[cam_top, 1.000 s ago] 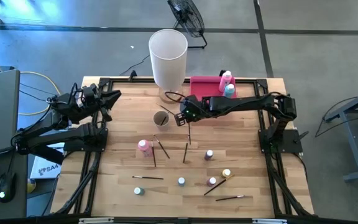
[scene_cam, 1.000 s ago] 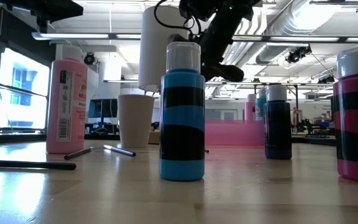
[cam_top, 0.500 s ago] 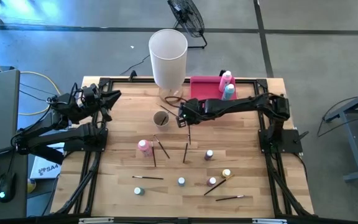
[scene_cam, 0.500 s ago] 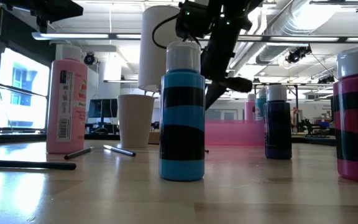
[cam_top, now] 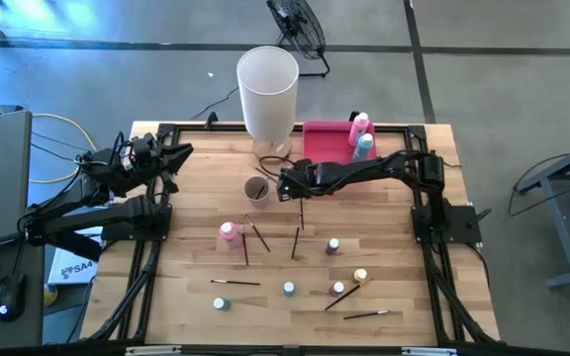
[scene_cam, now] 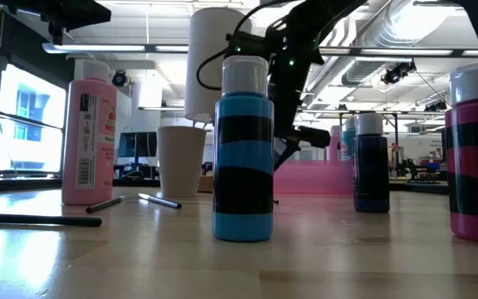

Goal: Pick & Place Paint Supplies
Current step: Put the golden paint brush into the white cup

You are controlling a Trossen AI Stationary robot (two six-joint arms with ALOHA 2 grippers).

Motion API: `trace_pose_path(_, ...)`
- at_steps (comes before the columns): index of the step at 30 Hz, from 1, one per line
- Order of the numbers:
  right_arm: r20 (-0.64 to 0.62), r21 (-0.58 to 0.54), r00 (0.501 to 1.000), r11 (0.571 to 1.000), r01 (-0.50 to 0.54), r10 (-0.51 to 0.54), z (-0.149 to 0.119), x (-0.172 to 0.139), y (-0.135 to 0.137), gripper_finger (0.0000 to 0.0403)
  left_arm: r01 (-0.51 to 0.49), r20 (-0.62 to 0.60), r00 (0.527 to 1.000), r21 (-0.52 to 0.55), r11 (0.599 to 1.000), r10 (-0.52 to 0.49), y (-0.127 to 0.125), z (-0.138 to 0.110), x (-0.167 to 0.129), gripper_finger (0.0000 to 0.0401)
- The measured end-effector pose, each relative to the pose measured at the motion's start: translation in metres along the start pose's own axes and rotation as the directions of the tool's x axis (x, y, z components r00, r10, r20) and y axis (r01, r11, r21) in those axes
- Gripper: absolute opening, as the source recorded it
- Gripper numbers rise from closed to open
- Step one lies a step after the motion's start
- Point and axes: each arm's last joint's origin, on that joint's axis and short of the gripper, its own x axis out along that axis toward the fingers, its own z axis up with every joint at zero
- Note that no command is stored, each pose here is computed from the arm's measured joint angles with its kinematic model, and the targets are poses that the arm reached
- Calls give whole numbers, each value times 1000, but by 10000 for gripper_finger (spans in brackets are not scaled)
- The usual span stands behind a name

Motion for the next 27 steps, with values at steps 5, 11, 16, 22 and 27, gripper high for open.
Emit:
trace_pose_path(5, 31, 10, 999, 1000, 11, -12, 1, 8, 0, 108, -3, -13, 1000, 3, 1000, 3, 0, -1, 0, 54)
trace_pose_path(11, 67, 26, 998, 999, 19, -21, 7, 10, -2, 103, -4, -14, 1000, 4, 1000, 4, 0, -1, 0, 54)
trace_pose_path(16, 76, 36, 997, 999, 30, -32, 12, 16, -4, 103, -4, -14, 1000, 4, 1000, 4, 0, -1, 0, 54)
trace_pose_path(22, 21, 25, 999, 999, 36, -37, 10, 30, -6, 103, -4, -14, 1000, 4, 1000, 4, 0, -1, 0, 54)
trace_pose_path(27, 5, 16, 999, 999, 45, -45, 7, 36, -7, 103, -4, -14, 1000, 4, 1000, 4, 0, -1, 0, 54)
